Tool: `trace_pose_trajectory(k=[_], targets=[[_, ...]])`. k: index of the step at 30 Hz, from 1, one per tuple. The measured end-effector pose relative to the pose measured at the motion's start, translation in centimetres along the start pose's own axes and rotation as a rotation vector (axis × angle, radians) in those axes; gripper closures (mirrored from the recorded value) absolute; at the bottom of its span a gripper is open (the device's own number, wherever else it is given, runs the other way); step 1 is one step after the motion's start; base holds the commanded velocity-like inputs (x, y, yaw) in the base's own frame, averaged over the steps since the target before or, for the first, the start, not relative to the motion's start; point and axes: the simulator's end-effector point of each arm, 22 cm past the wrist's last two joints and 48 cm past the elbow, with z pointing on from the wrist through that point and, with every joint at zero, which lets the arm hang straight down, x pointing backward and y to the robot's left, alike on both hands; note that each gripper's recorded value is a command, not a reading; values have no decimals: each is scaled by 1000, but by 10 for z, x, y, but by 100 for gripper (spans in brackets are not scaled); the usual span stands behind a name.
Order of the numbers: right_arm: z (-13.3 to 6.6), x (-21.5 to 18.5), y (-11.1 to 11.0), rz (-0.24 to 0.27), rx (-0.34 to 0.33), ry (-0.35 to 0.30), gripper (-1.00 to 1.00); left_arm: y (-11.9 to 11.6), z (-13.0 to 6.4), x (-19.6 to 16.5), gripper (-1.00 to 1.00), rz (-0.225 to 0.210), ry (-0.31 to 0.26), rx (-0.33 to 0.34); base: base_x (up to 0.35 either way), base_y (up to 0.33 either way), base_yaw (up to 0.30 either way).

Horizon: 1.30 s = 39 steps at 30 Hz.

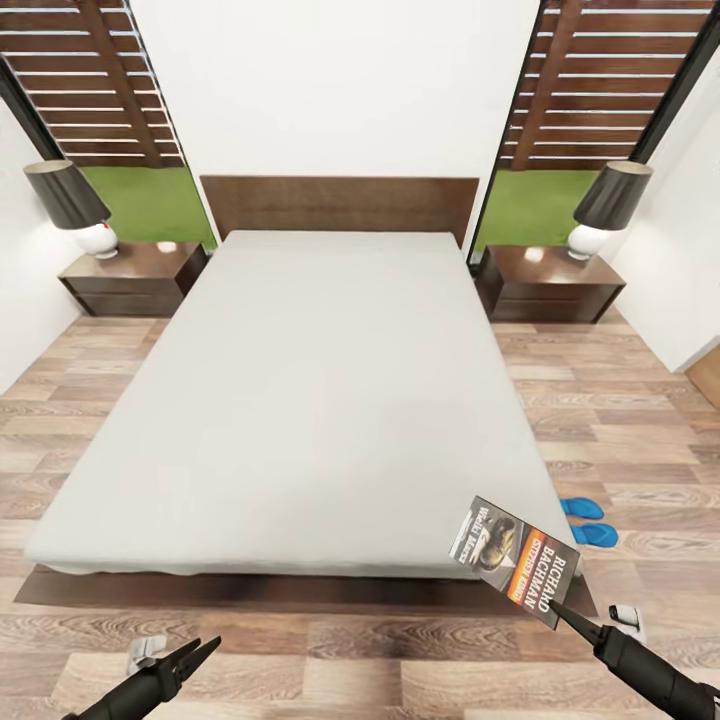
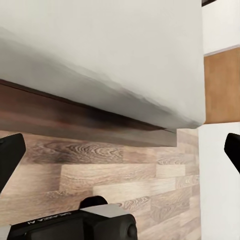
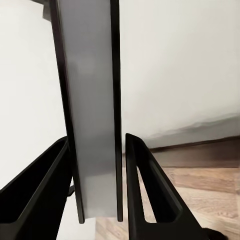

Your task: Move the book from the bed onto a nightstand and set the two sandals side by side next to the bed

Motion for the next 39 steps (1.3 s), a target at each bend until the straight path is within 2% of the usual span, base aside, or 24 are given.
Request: trace_pose_trajectory(k=[39], targets=[[1,-16,21,-42,-34,-25,100,-22,6,-14,-100,36,-25,40,0,0,0]])
